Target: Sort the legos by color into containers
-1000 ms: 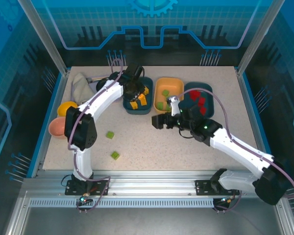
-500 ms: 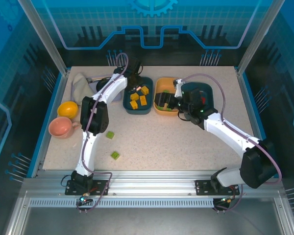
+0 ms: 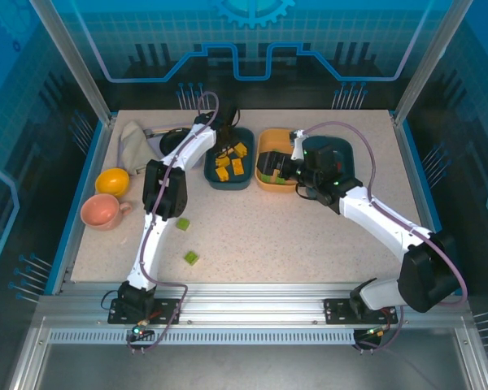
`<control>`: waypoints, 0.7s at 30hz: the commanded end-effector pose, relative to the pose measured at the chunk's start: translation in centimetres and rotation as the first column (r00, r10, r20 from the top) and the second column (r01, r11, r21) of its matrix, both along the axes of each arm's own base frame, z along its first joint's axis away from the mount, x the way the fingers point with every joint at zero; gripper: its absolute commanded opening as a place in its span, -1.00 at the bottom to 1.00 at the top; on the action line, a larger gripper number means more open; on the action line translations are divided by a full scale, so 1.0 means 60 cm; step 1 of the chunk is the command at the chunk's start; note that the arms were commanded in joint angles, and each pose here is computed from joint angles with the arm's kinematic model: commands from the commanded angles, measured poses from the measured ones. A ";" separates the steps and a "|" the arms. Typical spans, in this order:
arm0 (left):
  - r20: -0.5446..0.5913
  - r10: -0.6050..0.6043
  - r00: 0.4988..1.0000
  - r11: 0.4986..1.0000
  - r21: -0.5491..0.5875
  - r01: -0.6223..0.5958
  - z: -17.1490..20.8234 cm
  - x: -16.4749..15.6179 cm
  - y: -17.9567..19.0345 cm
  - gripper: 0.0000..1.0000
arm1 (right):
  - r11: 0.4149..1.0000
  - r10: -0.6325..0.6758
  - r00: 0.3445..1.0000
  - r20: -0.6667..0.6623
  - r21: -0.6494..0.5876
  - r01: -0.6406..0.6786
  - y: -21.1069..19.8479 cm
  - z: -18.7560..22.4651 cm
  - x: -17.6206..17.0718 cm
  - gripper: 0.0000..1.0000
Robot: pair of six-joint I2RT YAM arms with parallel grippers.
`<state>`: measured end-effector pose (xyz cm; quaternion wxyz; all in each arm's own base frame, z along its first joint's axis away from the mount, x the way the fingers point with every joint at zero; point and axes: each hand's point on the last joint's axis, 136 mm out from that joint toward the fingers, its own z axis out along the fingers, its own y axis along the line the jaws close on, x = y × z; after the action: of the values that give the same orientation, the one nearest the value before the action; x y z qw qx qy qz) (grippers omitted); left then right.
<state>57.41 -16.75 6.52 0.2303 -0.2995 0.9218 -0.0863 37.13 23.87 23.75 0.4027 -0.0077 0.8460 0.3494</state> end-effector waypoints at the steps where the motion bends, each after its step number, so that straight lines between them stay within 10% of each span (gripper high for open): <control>1: -0.016 0.001 1.000 0.999 0.032 0.000 -0.005 -0.001 0.012 -0.10 | 0.999 0.004 1.000 0.027 0.032 -0.004 0.002 0.020 0.007 0.85; 14: 0.102 -0.004 0.995 1.000 -0.029 0.007 0.146 -0.011 -0.005 0.34 | 0.996 0.068 0.996 0.066 -0.062 -0.064 -0.002 0.029 -0.026 0.83; 21: 0.091 0.071 0.993 0.996 -0.068 -0.065 0.273 -0.150 0.039 0.50 | 0.922 0.280 0.957 0.078 -0.301 -0.245 0.049 -0.002 -0.107 0.81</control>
<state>52.93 -16.02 16.74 0.2514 -0.3111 0.9098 -0.1108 32.98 25.77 23.72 0.4005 -0.1239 0.8541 0.3080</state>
